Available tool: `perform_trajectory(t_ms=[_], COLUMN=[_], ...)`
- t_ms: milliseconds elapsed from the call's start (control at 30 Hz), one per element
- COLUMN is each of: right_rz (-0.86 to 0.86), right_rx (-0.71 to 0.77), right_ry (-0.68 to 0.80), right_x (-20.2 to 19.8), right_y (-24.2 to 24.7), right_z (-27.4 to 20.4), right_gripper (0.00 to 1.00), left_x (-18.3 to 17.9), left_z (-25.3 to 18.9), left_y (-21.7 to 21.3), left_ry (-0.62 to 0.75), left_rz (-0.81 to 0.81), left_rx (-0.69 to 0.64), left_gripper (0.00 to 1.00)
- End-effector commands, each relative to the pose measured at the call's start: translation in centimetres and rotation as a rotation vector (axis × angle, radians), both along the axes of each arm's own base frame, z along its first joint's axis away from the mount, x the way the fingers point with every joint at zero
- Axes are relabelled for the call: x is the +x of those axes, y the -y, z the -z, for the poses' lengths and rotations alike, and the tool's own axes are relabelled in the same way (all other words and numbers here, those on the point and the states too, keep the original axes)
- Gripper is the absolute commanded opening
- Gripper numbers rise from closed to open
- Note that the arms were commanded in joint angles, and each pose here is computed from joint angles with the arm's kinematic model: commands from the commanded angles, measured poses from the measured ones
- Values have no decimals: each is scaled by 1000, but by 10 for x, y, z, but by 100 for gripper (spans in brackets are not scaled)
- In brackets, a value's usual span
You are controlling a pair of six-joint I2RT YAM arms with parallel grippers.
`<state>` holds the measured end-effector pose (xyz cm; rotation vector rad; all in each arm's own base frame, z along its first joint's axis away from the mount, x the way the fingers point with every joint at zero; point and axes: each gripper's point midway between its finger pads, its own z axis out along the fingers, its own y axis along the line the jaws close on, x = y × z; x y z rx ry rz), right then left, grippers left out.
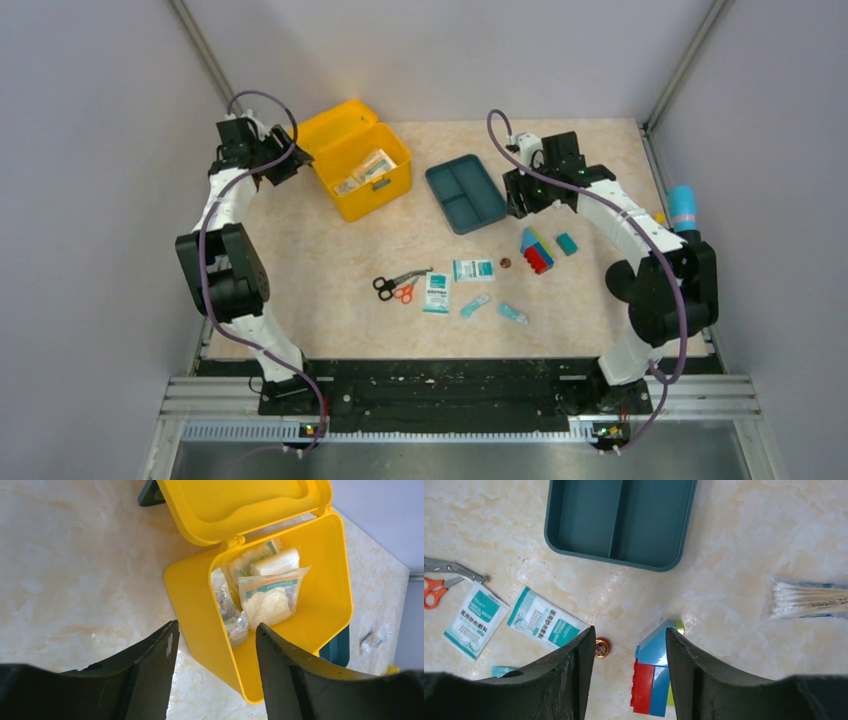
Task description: Organize the medicine kit
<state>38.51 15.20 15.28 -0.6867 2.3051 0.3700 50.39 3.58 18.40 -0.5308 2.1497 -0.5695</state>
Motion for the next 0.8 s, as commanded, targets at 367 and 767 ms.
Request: perform_trajectory(t_ms=[367, 767], right_rz=[95, 109], right_rx=[-14, -75], right_ry=[52, 44], right_x=[71, 98], right_y=[-39, -77], right_z=[17, 53], right_gripper=[49, 42], left_x=[-19, -71], left_z=[-42, -86], left_y=[8, 24], left_ry=[113, 218], left_rz=[-3, 30], left_rx=[-87, -27], left_gripper=[59, 57])
